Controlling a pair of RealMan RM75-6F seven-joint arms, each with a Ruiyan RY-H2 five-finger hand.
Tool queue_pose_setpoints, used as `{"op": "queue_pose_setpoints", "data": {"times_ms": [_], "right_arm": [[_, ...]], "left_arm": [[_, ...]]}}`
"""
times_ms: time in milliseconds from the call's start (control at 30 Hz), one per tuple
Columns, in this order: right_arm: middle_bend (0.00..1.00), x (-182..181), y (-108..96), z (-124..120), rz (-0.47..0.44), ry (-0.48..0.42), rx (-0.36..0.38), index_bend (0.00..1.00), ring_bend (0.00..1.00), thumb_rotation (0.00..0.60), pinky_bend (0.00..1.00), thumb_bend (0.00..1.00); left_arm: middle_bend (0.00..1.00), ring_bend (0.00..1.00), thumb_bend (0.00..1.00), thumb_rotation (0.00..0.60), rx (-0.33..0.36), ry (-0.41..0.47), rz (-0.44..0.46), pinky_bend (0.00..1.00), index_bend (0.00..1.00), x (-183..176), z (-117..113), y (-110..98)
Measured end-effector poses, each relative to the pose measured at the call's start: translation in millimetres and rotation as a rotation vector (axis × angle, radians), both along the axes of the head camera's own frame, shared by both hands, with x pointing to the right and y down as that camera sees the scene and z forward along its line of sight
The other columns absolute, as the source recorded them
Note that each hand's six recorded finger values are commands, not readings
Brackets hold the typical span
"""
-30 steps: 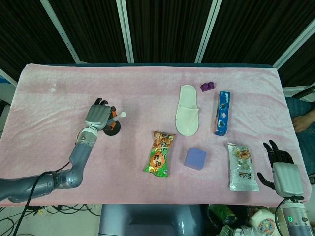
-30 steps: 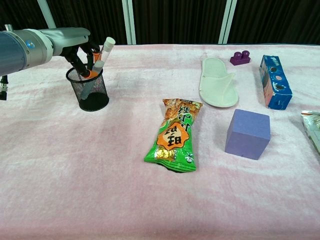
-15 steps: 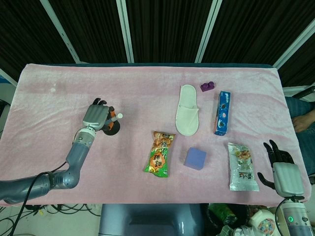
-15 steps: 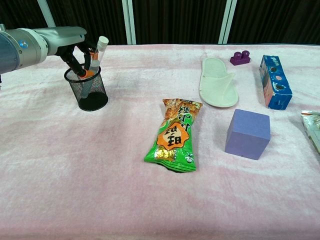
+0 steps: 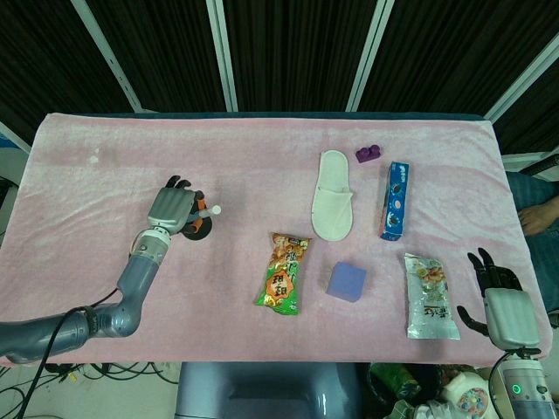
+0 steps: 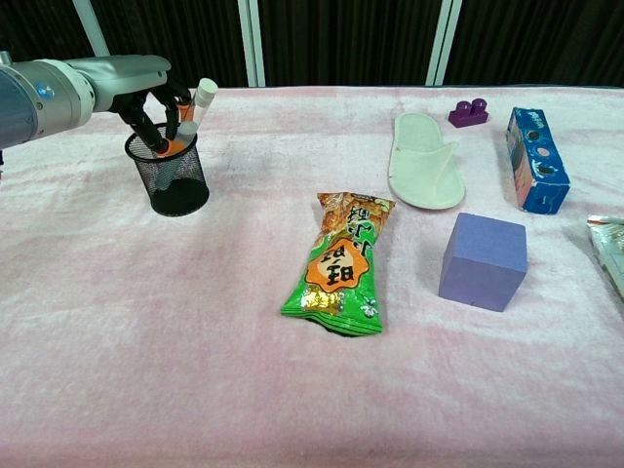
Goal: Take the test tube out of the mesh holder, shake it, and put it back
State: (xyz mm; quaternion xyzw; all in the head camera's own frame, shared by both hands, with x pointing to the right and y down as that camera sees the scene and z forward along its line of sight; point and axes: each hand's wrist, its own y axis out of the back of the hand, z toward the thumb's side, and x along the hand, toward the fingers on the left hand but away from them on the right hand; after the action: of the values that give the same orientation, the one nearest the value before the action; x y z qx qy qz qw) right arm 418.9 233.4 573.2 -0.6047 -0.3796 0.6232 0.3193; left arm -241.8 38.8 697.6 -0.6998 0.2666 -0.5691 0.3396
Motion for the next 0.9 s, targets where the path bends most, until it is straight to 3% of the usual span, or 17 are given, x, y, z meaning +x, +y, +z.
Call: {"op": "queue_pose_setpoints", "data": {"times_ms": [267, 467, 667, 900], "right_arm": [[0.03, 0, 0, 0, -0.001, 0.000, 0.001, 0.03, 0.19, 0.600, 0.16, 0.18], [0.03, -1, 0, 0, 0.001, 0.001, -0.001, 0.03, 0.19, 0.600, 0.16, 0.18], [0.03, 0, 1, 1, 0.006, 0.004, -0.003, 0.03, 0.19, 0.600, 0.16, 0.18], [0.03, 0, 1, 1, 0.017, 0.001, -0.007, 0.03, 0.19, 0.600, 0.16, 0.18]], "left_arm": [[0.53, 0.16, 0.42, 0.600, 0.008, 0.009, 0.017, 0.09, 0.54, 6, -18, 2], [0.53, 0.16, 0.42, 0.600, 0.044, 0.010, 0.021, 0.09, 0.54, 6, -46, -2], [0.53, 0.16, 0.42, 0.600, 0.112, 0.044, 0.049, 0.09, 0.54, 11, -70, -9], [0.55, 0.16, 0.41, 0.600, 0.261, 0.083, 0.190, 0.11, 0.56, 31, -96, -7]]}}
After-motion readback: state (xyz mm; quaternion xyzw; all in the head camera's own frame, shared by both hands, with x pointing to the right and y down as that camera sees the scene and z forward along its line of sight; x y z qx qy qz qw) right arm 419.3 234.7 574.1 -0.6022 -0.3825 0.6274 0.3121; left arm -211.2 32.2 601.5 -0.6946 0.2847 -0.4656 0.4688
